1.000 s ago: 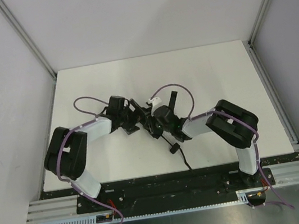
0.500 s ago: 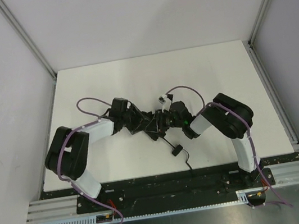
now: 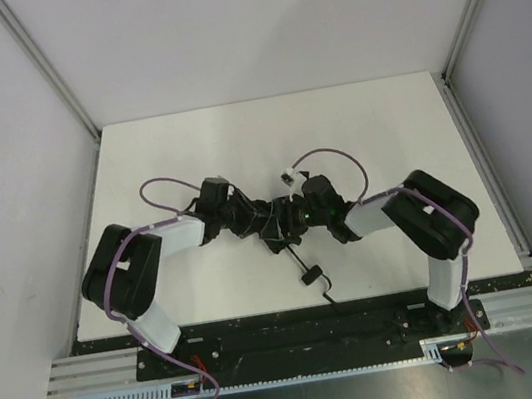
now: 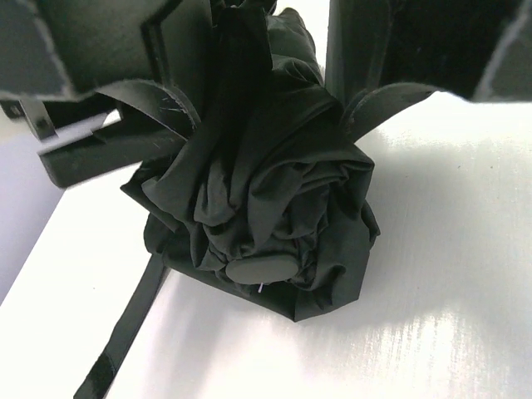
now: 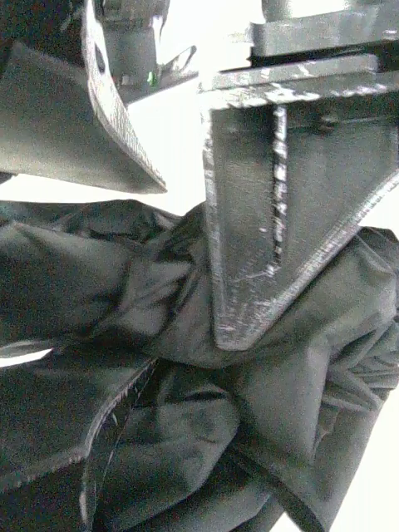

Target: Put away the umbrella

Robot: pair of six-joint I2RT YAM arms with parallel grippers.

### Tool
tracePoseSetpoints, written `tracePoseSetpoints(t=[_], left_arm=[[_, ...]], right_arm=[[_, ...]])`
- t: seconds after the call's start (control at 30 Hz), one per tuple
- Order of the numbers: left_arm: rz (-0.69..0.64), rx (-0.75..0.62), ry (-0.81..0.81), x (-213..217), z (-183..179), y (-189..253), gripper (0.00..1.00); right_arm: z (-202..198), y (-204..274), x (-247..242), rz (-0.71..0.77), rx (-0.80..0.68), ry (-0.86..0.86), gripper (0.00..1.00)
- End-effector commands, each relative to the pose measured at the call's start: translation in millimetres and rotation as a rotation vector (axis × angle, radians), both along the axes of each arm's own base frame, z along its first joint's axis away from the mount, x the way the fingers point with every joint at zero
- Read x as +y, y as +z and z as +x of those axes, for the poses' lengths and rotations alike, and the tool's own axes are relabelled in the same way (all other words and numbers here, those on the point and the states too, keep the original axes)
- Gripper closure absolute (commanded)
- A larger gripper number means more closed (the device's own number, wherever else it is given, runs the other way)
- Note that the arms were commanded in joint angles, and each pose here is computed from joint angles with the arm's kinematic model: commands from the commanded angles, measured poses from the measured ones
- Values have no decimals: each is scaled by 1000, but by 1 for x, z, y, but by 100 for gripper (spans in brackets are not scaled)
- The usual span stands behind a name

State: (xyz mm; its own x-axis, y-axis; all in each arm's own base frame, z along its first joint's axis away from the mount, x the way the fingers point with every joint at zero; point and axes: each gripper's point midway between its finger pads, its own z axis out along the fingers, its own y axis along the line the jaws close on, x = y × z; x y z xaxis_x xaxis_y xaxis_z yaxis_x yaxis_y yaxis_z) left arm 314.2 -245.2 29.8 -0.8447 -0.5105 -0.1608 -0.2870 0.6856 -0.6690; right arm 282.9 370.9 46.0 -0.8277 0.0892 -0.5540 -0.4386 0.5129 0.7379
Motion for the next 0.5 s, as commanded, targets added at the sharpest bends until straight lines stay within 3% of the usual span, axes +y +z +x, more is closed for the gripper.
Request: tracePoseSetpoints(t=[0.0, 0.2, 0.47], left_arm=[[214, 167, -4, 39, -45, -61, 100], [185, 224, 16, 37, -54, -65, 100], [188, 262, 35, 39, -62, -68, 100]], right_arm=[[-20, -29, -45, -391, -84, 48, 23], [11, 5, -49, -656, -405, 9, 15], [16, 13, -7, -846, -623, -28, 16]])
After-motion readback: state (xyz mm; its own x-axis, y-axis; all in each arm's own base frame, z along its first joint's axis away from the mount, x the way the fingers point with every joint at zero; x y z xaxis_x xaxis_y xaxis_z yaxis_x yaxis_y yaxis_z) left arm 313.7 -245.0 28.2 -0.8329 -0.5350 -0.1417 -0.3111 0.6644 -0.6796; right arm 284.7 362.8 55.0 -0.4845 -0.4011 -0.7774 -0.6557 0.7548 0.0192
